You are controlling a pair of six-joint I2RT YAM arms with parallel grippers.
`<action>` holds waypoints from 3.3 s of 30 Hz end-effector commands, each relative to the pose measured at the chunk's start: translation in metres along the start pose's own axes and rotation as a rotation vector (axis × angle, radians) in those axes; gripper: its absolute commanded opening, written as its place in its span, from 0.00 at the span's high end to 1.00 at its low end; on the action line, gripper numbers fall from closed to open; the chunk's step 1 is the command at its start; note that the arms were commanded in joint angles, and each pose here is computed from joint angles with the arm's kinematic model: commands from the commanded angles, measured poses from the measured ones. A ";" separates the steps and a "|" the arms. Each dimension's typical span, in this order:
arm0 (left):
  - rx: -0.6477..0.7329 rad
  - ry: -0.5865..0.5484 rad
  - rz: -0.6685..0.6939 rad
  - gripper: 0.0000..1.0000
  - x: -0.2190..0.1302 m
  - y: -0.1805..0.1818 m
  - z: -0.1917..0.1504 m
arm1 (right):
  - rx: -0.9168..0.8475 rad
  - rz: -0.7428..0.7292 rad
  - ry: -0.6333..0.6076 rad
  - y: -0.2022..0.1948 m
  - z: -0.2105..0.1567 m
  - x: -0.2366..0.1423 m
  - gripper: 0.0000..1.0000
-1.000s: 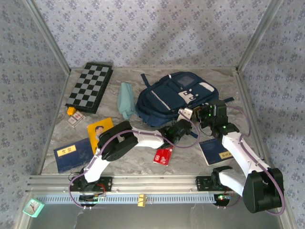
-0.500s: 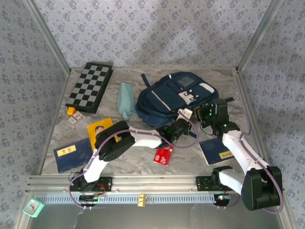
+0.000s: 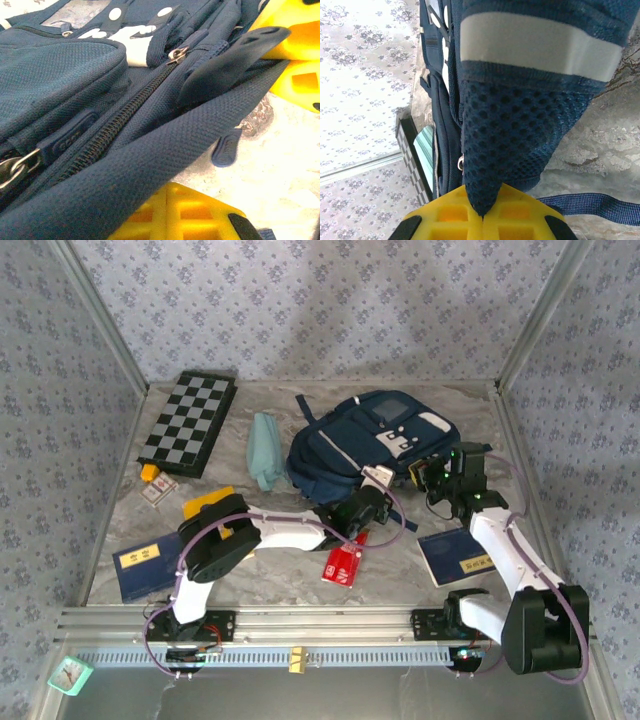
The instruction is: Pack the student bag
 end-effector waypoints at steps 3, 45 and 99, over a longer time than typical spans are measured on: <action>0.012 -0.043 -0.033 0.95 0.002 -0.008 0.017 | -0.029 0.070 0.034 0.020 -0.009 -0.006 1.00; -0.098 -0.134 0.083 1.00 0.014 0.016 0.038 | -0.002 0.053 -0.011 0.006 -0.009 -0.016 1.00; -0.074 -0.257 0.151 1.00 0.023 0.006 0.051 | 0.010 0.062 0.006 0.004 -0.017 -0.016 1.00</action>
Point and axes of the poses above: each hand's point on the last joint's axis, 136 mm out from that joint toward the fingers, its own x axis out along the fingers, its own y axis along the line the jaws close on, z = x × y, the point moved 9 cm from there along -x, back along the fingers, and after that the axes turned 10 degrees about x, right-handed, at the moved point
